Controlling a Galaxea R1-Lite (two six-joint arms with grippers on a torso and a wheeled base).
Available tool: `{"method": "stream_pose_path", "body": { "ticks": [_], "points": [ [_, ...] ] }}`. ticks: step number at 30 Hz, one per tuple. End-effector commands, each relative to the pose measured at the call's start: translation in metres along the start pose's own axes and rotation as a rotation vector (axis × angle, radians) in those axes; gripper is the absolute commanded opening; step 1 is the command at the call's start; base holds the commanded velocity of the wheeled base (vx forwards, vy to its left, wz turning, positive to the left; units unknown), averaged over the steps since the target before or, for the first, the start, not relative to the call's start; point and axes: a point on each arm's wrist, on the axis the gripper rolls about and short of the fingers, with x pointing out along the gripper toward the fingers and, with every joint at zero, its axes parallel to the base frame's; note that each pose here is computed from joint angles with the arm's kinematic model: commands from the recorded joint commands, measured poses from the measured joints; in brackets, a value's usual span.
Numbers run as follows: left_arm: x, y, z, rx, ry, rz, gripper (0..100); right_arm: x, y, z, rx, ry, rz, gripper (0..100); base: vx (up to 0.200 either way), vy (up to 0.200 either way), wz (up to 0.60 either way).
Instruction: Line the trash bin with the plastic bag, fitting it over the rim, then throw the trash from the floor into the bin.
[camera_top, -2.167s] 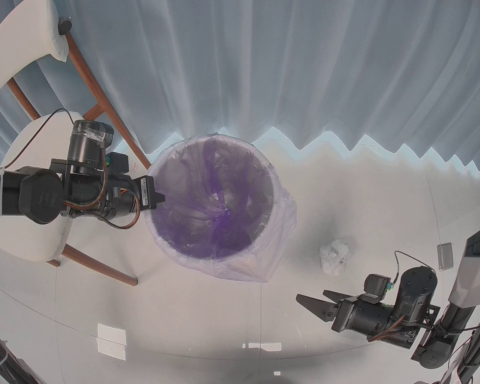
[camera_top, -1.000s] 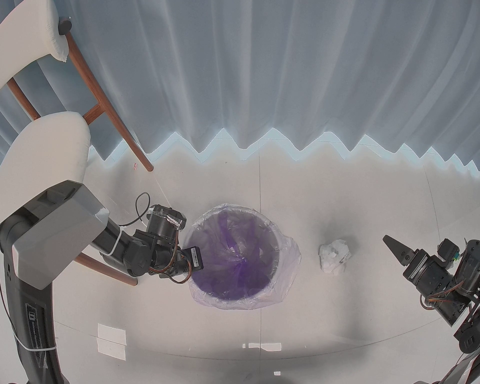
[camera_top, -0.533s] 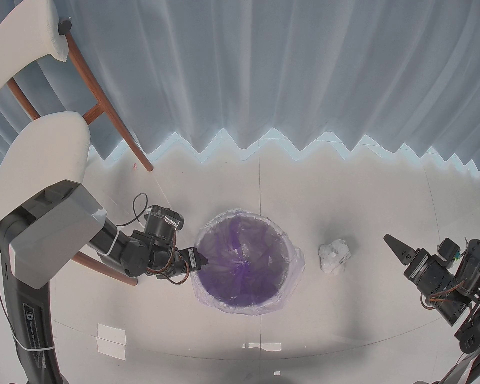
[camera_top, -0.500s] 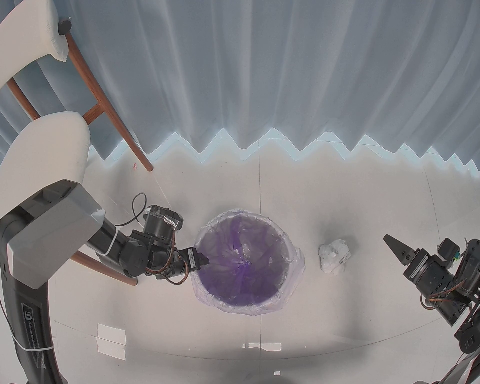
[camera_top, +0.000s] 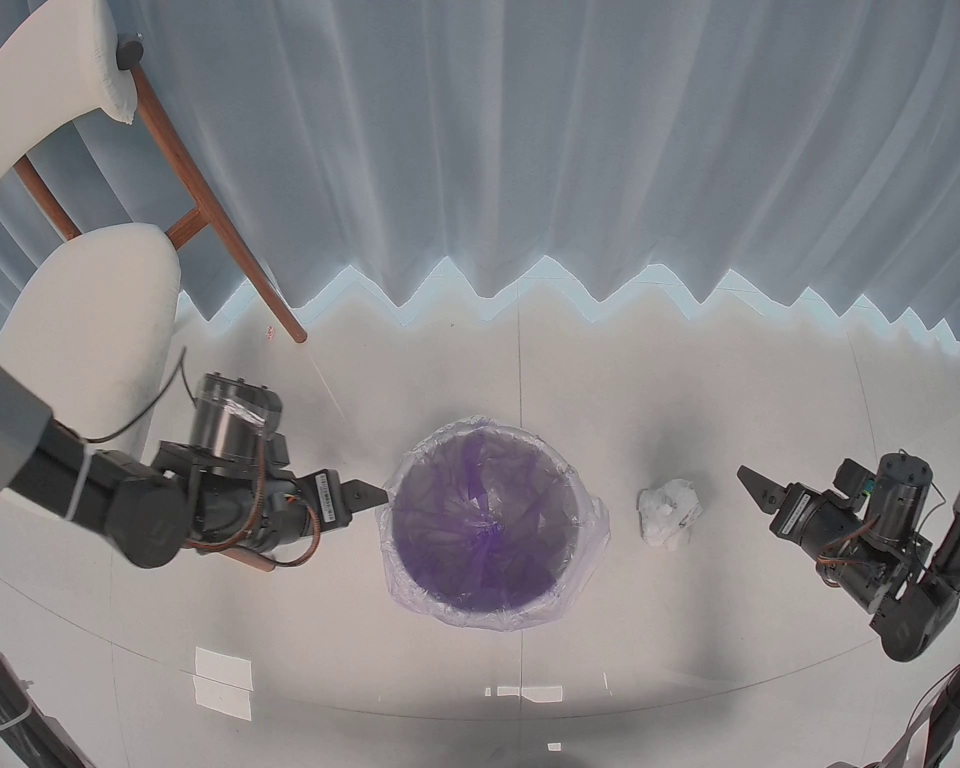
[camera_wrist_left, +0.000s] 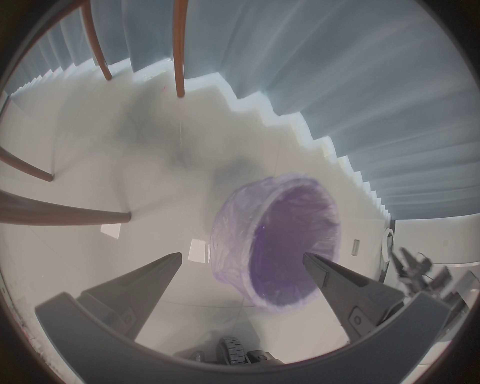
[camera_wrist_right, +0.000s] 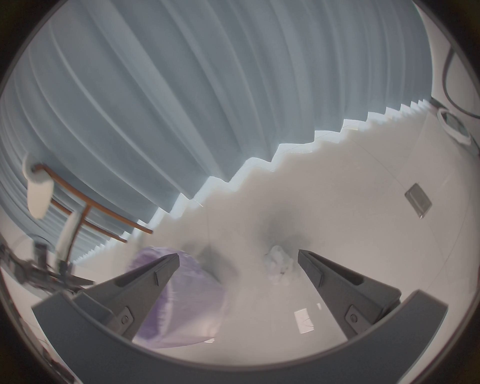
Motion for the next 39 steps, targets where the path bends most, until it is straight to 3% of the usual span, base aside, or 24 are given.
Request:
{"method": "stream_pose_path", "body": {
  "ticks": [1,5,17,21,27,32,33,39],
  "points": [
    [-0.121,0.002,-0.023,0.019,-0.197,-0.119,100,0.091,-0.072,-0.029,-0.149,0.116,-0.14,100,0.0,0.0,0.0],
    [-0.162,0.008,-0.038,0.032,-0.297,-0.148,100,0.128,-0.087,-0.037,-0.145,0.187,-0.178,100,0.0,0.0,0.0],
    [-0.231,0.044,-0.097,0.169,-0.589,-0.065,100,0.195,-0.098,-0.043,-0.117,0.321,-0.215,100,0.0,0.0,0.0],
    [-0.239,0.057,-0.117,0.129,-0.677,0.04,100,0.207,-0.093,-0.051,-0.124,0.35,-0.205,100,0.0,0.0,0.0],
    [-0.249,0.071,-0.141,0.113,-0.784,0.111,100,0.222,-0.085,-0.06,-0.139,0.347,-0.175,100,0.0,0.0,0.0],
    [-0.249,0.084,-0.169,0.125,-0.8,0.166,100,0.23,-0.082,-0.066,-0.146,0.365,-0.167,100,0.0,0.0,0.0],
    [-0.247,0.088,-0.176,0.137,-0.802,0.174,100,0.23,-0.081,-0.068,-0.147,0.375,-0.167,0,0.0,0.0,0.0],
    [-0.245,0.102,-0.21,0.248,-0.833,0.213,100,0.237,-0.075,-0.066,-0.146,0.384,-0.161,0,0.0,0.0,0.0]
  ]
}}
